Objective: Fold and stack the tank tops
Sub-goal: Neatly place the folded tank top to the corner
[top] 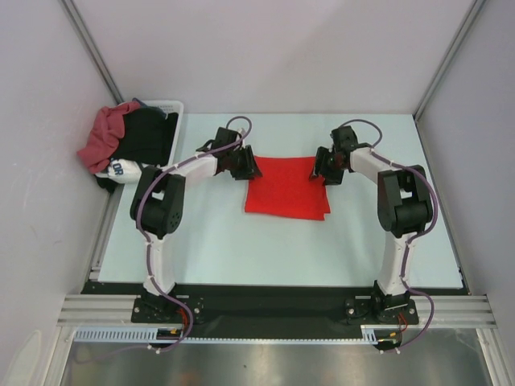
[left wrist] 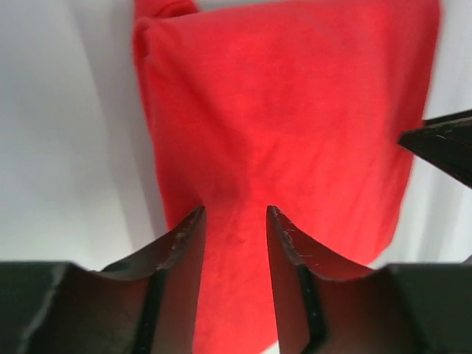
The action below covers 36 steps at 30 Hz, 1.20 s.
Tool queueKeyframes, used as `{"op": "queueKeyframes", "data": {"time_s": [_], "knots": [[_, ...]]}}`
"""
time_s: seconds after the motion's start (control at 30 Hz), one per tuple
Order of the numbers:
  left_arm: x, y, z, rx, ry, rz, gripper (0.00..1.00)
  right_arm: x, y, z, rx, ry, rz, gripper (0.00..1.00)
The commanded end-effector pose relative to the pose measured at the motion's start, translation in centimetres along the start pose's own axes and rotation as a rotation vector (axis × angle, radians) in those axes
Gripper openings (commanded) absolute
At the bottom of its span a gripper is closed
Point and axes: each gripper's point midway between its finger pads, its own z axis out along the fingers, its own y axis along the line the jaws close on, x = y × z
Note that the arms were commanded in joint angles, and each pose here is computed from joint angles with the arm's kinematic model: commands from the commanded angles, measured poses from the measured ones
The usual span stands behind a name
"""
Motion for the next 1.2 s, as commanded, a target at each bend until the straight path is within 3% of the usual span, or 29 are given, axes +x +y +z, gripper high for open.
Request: {"op": "queueKeyframes", "data": {"time_s": [0.0,0.13,0.2,0.3,0.33,0.37,0.6,0.73,0.87,0.9,1.0,1.03,1.17], "knots": [[-1.4,1.4,1.4,-0.024,-0.029,0.010,0.42,-1.0,-0.4,1.2,0.023,-0.021,-0.013,0.60],[-1.1,2.8,2.2,-0.053,-0.014,-0.007,0.39,-0.6,-1.3,2.2,0.062,0.002,-0.010,0.56],[-1.4,2.8,1.8,-0.057,-0.033,0.000,0.45,-0.6,-1.7,2.1,0.076,-0.007,-0.015,0.57],[-1.6,2.8,0.9,-0.066,-0.061,0.025,0.55,-0.7,-1.5,1.1,0.066,-0.035,-0.032,0.67],[-1.7,2.9,0.6,-0.077,-0.067,0.031,0.64,-1.0,-1.4,0.5,0.068,-0.047,-0.038,0.70],[-1.6,3.0,0.4,-0.087,-0.062,0.031,0.66,-1.0,-1.6,0.2,0.081,-0.053,-0.044,0.71],[-2.5,1.1,-3.6,-0.060,-0.145,0.045,0.71,-1.5,-2.1,1.1,0.165,-0.025,-0.116,0.62],[-1.7,0.4,-6.0,-0.053,-0.165,0.050,0.72,-0.4,-1.9,2.4,0.210,0.019,-0.161,0.49],[-1.4,-0.2,-8.2,-0.050,-0.190,0.057,0.72,0.0,-0.7,3.0,0.146,0.035,-0.162,0.36],[-1.4,-0.3,-9.0,-0.055,-0.199,0.058,0.73,0.1,-0.5,3.1,0.123,0.043,-0.154,0.28],[-1.5,-0.8,-10.1,-0.049,-0.213,0.066,0.72,-0.3,-0.3,3.0,0.074,0.047,-0.121,0.15],[-1.5,-0.9,-10.3,-0.051,-0.216,0.068,0.72,-0.6,-0.5,2.7,0.066,0.040,-0.107,0.02],[-1.5,-1.3,-11.4,-0.048,-0.224,0.066,0.72,-2.4,-4.2,1.2,0.118,-0.004,0.013,0.00]]}}
